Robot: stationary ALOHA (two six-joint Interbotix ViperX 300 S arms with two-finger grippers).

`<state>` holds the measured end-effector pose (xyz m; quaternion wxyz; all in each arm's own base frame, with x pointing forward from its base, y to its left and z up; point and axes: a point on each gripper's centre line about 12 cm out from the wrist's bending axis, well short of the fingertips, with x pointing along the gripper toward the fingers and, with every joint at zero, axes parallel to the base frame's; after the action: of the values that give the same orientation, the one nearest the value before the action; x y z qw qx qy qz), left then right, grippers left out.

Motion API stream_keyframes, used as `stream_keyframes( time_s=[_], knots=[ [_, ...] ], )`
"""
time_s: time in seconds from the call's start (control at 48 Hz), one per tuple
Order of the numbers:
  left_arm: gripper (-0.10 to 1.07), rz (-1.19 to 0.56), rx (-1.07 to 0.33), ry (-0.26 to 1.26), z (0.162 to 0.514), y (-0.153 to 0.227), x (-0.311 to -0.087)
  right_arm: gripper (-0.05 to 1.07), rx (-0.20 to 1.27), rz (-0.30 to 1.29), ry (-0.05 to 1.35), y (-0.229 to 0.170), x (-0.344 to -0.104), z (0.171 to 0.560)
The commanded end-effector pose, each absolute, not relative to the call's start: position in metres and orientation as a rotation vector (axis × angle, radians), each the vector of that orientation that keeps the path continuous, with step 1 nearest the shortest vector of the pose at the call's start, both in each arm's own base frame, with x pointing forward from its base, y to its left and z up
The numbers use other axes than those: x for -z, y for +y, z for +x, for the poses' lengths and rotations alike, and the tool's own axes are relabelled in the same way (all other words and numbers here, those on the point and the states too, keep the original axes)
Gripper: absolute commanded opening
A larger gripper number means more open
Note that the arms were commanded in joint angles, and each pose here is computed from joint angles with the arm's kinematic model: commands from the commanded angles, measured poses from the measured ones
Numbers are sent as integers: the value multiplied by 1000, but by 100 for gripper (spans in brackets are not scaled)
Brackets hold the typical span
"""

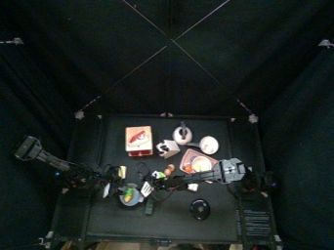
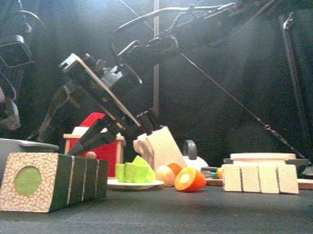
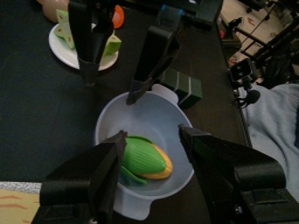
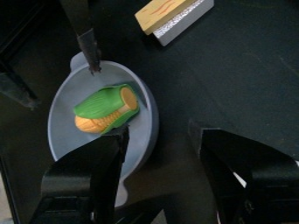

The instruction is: Grab bowl

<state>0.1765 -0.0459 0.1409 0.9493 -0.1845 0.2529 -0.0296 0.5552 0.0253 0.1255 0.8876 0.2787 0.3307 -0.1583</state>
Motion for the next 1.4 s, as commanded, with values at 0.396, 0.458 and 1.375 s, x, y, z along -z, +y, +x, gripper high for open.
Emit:
stream_keyframes(
  time_s=[0.396,0.458,1.375],
  knots=[
    [88,-381,54,485,182,-45,-148,68,382,561,689,30,-143,567],
    [88,-380,55,486,182,-45,-148,62,394,557,696,30,-143,567],
    [88,-379,56,485,182,-46,-149,42,421,553,648,29,-200,555]
  ],
)
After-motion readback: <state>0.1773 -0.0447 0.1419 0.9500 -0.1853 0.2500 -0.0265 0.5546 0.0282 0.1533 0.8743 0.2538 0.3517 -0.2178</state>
